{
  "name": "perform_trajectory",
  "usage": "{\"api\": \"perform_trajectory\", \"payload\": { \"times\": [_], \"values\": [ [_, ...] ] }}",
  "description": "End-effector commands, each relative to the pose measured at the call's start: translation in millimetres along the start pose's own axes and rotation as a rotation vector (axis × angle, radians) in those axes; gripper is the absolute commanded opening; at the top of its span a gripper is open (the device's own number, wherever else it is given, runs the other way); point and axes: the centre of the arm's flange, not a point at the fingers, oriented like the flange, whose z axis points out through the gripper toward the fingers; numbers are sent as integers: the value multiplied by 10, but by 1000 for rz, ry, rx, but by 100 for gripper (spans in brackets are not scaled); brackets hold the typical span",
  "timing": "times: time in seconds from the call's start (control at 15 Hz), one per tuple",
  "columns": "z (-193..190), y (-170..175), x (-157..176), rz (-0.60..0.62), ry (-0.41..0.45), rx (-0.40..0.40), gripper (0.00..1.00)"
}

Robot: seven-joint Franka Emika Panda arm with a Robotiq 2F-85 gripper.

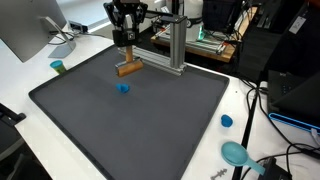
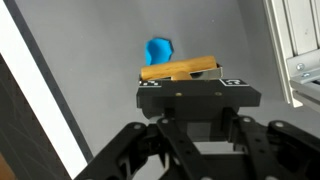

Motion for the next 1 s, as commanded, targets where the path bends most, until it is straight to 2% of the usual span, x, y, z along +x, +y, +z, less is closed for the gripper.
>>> {"api": "perform_trajectory", "payload": {
  "times": [0.0, 0.13, 0.27, 0.53, 0.73, 0.93],
  "values": [
    [59, -3, 5, 51, -61, -93, 21],
    [140, 23, -40, 84, -114, -126, 21],
    [231, -24, -43, 88, -128, -97, 21],
    [348, -76, -14, 64, -78, -63, 21],
    [422, 17, -29, 64, -73, -78, 21],
    [520, 53, -28, 45, -71, -51, 21]
  ]
}}
